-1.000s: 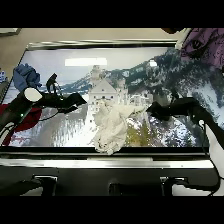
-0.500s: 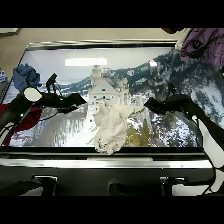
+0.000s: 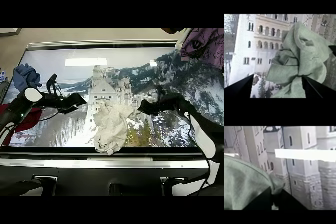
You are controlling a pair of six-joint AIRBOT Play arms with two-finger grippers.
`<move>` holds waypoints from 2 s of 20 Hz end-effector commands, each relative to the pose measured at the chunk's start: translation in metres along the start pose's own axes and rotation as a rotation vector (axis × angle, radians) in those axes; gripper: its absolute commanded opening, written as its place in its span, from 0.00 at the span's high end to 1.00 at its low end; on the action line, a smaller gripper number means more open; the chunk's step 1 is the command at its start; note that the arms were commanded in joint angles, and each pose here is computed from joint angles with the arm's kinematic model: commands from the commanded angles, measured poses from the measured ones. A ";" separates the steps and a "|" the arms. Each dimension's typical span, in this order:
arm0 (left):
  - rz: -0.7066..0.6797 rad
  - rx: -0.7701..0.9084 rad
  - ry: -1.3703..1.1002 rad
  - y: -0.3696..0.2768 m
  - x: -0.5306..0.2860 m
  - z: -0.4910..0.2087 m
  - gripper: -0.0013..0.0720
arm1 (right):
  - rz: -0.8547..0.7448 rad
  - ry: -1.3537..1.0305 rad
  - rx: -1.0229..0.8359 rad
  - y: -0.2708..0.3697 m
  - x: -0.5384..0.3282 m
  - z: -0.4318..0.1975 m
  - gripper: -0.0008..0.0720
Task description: Fold the clothes and pants, and hang the long-sleeved shirts on hangers.
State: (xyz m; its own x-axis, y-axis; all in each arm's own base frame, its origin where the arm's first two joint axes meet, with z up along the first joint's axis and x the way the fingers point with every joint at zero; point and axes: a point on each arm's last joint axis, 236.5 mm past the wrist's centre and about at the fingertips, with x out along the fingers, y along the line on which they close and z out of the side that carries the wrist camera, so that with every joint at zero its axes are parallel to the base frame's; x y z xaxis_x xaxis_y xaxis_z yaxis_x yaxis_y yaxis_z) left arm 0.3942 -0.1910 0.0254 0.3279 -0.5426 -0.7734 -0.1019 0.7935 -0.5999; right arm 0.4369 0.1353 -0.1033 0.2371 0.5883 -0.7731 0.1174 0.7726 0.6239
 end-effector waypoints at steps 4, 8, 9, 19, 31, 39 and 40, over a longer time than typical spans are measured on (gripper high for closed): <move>0.040 -0.018 0.043 0.027 0.022 -0.016 0.02 | -0.012 -0.016 -0.027 0.014 -0.016 0.001 0.94; 0.006 -0.032 0.114 0.038 0.057 -0.029 0.02 | 0.010 -0.009 -0.045 0.034 -0.037 -0.005 0.94; -0.038 -0.028 0.133 0.031 0.065 -0.032 0.02 | 0.014 -0.008 -0.050 0.037 -0.040 -0.006 0.94; -0.124 0.025 0.260 0.017 0.114 -0.072 0.48 | 0.032 0.072 0.008 0.045 -0.046 -0.026 0.94; 0.109 0.399 -0.267 -0.051 -0.115 0.101 0.96 | -0.318 -0.667 -0.381 0.146 -0.322 0.093 0.94; 0.132 0.477 -0.940 -0.137 -0.412 0.070 0.96 | -0.449 -1.262 -0.507 0.227 -0.591 -0.036 0.94; 0.130 0.458 -0.991 -0.136 -0.434 0.057 0.96 | -0.455 -1.324 -0.476 0.225 -0.613 -0.057 0.94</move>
State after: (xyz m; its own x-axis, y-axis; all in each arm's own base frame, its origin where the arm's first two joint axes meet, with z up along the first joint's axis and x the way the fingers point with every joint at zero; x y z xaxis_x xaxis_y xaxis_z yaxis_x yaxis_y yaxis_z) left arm 0.3768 -0.0857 0.3956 0.9024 -0.2650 -0.3397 0.1940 0.9539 -0.2289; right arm 0.3411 -0.0052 0.4519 0.9770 -0.0214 -0.2121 0.0370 0.9969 0.0701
